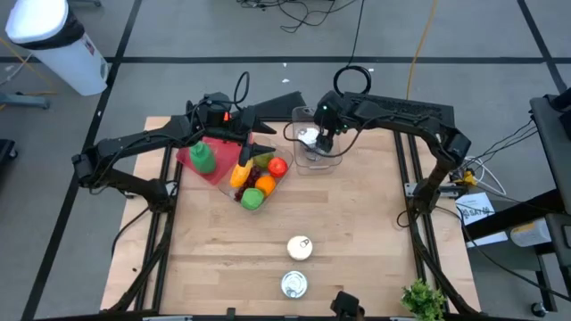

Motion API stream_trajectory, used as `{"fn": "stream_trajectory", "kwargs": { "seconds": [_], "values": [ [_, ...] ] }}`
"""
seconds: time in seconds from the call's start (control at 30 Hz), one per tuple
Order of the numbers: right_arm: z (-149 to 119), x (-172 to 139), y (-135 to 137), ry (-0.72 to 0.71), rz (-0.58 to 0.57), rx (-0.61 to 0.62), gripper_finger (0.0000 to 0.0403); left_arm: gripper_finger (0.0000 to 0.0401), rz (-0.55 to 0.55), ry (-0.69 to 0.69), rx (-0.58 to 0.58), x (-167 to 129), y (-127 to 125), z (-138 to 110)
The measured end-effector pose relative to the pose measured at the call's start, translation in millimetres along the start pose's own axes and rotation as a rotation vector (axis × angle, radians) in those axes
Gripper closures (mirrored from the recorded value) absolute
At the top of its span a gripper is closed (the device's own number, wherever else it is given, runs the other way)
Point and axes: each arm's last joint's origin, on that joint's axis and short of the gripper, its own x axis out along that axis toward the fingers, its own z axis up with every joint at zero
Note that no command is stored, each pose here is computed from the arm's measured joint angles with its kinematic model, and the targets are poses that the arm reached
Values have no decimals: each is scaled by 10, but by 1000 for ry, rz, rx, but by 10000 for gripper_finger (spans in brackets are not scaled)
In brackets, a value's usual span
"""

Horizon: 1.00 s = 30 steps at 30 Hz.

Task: Pick & Place Food Item
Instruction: Put the blue pink tuna can into the right transparent bin

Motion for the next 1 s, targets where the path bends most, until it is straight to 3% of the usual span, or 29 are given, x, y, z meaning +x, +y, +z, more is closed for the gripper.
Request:
{"fn": "stream_trajectory", "kwargs": {
  "seconds": [0.33, 0.47, 0.6, 0.83, 1.0],
  "values": [
    [5, 74, 184, 28, 34, -33, 78, 100, 1, -1, 3, -1, 2, 1],
    [-8, 0, 353, 50, 116, -48, 78, 100, 1, -1, 5, -1, 2, 2],
    [-54, -35, 592, 107, 191, -110, 78, 100, 0, -1, -8, -1, 2, 1],
    [-54, -236, 1177, 83, 339, -211, 78, 100, 2, 44, -51, 99, 9, -75],
    [-93, -443, 1587, 41, 374, -309, 78, 100, 106, 121, -124, 185, 33, -181]
  ]
}}
